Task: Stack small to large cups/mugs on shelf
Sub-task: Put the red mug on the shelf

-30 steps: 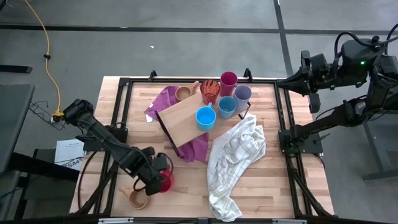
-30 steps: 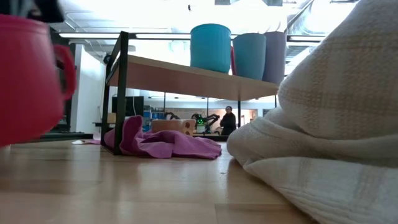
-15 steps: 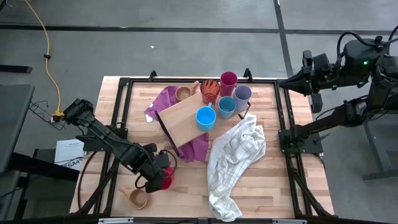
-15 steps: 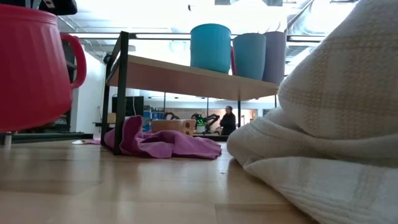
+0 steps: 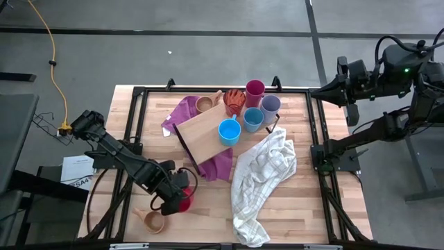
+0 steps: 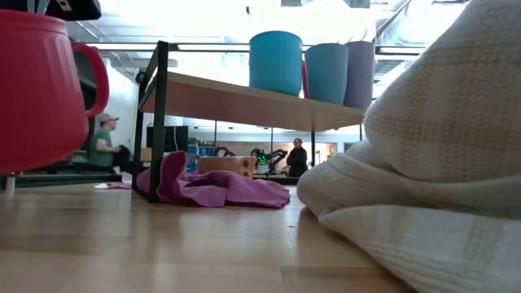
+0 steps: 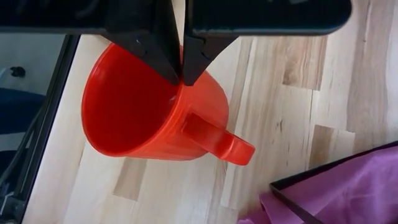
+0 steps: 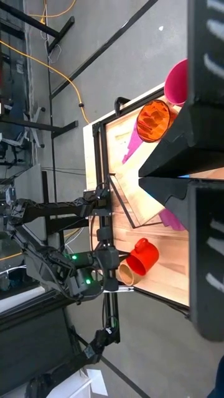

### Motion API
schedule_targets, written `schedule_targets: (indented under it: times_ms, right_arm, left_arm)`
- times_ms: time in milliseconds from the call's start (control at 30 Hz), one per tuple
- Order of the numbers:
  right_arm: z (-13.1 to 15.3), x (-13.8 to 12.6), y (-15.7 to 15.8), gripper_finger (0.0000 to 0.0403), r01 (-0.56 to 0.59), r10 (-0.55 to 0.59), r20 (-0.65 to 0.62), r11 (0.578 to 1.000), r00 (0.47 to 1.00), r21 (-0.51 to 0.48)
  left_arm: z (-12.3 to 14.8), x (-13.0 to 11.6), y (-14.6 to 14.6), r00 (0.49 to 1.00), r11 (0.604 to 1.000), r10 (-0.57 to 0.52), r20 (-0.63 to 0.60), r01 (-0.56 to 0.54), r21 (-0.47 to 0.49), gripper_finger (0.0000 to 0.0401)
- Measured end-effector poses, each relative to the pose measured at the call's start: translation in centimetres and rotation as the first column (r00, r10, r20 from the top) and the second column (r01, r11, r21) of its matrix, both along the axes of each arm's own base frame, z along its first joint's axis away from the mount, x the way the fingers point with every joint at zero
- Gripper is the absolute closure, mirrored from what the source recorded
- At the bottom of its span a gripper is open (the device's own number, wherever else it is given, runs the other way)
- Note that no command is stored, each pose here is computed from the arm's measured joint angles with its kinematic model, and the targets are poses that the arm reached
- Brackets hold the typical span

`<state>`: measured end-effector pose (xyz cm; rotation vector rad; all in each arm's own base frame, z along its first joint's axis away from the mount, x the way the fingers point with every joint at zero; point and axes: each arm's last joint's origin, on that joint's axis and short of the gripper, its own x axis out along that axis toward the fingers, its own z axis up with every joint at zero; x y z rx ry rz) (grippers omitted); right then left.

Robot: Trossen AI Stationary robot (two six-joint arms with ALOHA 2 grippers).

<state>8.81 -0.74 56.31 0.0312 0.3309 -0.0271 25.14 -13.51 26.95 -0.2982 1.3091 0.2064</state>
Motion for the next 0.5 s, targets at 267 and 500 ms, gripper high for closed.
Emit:
schedule_targets:
  times_ms: [267,500]
  right_arm:
    - [0.0,0.0,0.0,0.0403,0.0,0.0,-0.004,1.0,1.0,0.0]
    - [0.0,0.0,0.0,0.0403,-0.001,0.001,-0.004,1.0,1.0,-0.001]
  left_arm:
    - [0.0,-0.2,0.1,1.0,1.0,-0.016,-0.022,0.016,-0.001,0.0401]
    - [-1.0,0.4,-0.4,0.996,0.998,-0.051,-0.067,0.05,-0.024,0.0401]
